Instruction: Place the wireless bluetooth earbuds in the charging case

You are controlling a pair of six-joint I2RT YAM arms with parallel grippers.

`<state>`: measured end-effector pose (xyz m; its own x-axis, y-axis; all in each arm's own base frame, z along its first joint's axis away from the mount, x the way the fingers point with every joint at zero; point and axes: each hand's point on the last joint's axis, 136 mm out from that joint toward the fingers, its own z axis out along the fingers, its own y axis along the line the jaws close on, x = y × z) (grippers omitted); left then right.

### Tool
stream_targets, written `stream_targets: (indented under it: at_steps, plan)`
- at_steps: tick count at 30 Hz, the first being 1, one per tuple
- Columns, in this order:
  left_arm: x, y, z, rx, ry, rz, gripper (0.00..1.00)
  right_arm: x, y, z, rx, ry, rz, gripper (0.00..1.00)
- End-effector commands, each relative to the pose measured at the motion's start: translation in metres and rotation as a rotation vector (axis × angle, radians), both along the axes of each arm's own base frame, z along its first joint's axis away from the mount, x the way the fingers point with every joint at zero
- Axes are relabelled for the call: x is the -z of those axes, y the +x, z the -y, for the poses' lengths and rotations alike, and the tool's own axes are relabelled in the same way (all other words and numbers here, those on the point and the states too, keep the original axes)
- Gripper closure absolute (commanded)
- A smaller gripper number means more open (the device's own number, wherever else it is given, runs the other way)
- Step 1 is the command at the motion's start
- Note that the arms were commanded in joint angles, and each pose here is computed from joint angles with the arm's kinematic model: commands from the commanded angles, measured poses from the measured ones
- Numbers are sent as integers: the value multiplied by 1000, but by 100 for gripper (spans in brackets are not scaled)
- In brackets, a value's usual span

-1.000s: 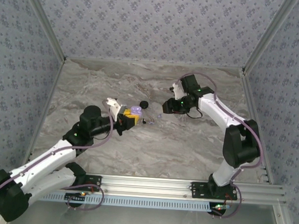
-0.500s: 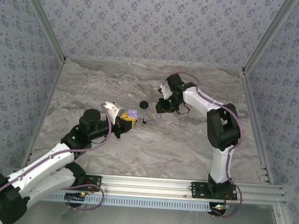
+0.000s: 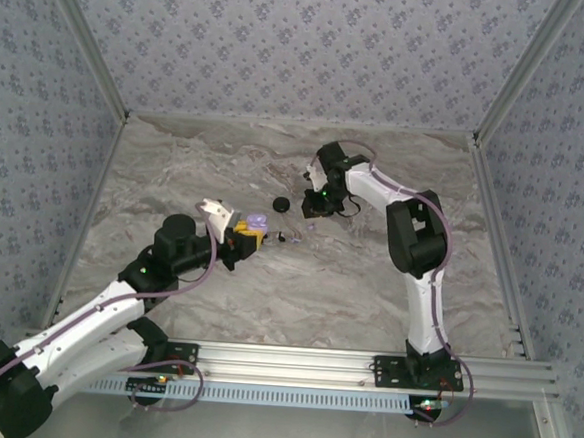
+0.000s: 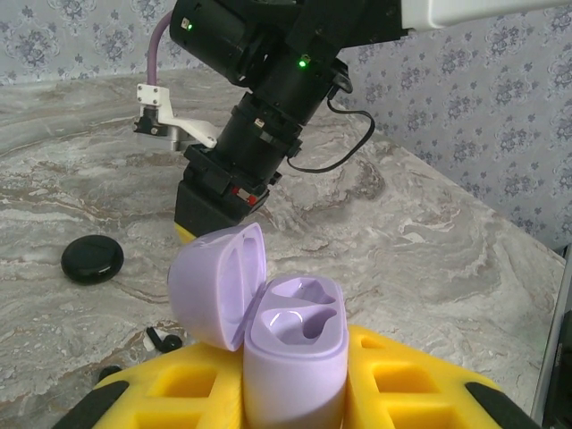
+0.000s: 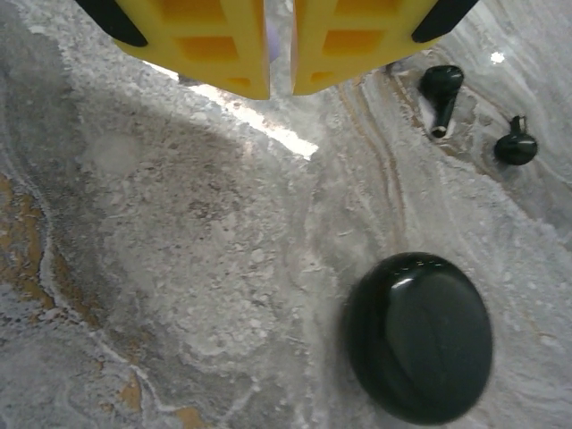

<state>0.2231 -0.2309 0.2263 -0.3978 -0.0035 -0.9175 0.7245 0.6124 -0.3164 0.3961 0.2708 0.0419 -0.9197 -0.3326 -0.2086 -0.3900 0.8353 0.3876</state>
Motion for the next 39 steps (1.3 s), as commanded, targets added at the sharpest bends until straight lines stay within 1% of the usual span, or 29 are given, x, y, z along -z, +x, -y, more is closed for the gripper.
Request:
stream_targets:
  at_steps: [1, 8, 16, 24, 31, 35, 39]
  plan:
    - [-8, 1, -3, -17, -21, 19, 75, 9, -2, 9, -9, -51, -35, 85]
    - [-8, 1, -2, -14, -25, 17, 75, 18, -4, 22, -2, -89, -65, 85]
    - [-6, 2, -2, -18, -26, 12, 75, 19, -17, 33, -14, -138, -90, 85]
    - [-6, 2, -2, -18, -27, 13, 75, 18, -33, 34, -34, -136, -109, 84]
    - [-7, 3, -1, -17, -28, 15, 75, 5, -28, 39, -14, -174, -61, 83]
    - [-7, 3, -1, -15, -27, 16, 75, -12, -23, 37, -11, -171, -8, 78]
    - [-7, 3, -1, -15, -27, 18, 75, -22, -21, 30, -35, -153, 24, 68]
